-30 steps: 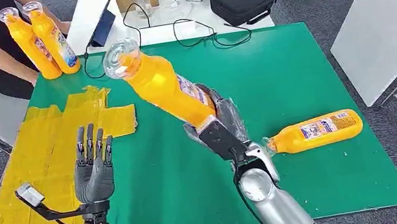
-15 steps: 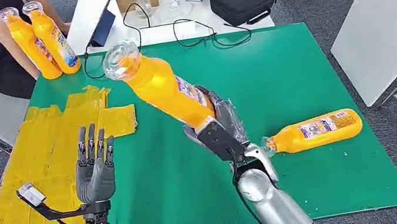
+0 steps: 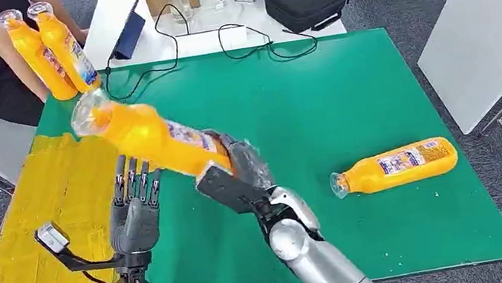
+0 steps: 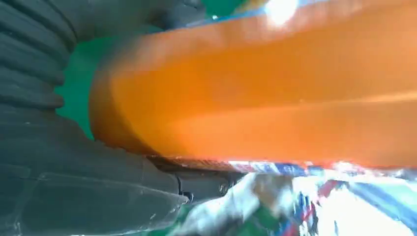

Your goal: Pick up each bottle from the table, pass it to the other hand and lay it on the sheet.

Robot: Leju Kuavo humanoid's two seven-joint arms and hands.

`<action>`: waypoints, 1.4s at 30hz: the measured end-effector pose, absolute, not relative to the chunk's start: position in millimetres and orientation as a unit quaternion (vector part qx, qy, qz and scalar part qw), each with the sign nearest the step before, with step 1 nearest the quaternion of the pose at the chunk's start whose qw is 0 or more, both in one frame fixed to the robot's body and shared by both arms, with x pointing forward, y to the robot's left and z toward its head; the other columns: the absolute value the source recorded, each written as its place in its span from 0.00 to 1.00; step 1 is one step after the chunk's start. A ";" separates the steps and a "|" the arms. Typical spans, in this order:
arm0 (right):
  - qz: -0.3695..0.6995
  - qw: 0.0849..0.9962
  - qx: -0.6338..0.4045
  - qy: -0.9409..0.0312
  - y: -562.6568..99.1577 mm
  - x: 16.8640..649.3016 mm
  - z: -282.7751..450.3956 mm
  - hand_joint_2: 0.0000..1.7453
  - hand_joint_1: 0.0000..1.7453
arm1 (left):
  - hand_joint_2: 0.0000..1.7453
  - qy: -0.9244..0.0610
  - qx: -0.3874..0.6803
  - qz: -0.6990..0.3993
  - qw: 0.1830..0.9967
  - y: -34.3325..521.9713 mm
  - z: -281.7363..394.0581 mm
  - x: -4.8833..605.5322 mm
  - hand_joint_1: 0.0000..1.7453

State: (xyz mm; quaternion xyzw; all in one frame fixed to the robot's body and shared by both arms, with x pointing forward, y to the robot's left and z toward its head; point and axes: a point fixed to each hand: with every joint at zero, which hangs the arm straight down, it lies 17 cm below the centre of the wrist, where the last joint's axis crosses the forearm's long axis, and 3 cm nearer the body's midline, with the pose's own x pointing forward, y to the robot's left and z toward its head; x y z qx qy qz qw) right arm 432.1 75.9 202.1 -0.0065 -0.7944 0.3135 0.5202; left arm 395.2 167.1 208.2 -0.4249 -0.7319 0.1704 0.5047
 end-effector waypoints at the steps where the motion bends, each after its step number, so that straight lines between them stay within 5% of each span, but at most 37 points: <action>1: 0.323 0.521 -0.001 -0.790 84.7 426.2 196.6 1.00 1.00 | 1.00 -0.732 -0.427 0.169 0.504 164.4 211.4 396.1 0.00; 25: 0.389 0.525 0.017 -0.757 120.9 401.6 157.0 1.00 1.00 | 1.00 -0.737 -0.417 0.167 0.505 163.4 218.0 396.4 0.00; 42: 0.415 0.530 0.012 -0.739 130.7 398.4 149.4 1.00 1.00 | 1.00 -0.770 -0.320 0.056 0.549 144.0 206.7 396.5 0.00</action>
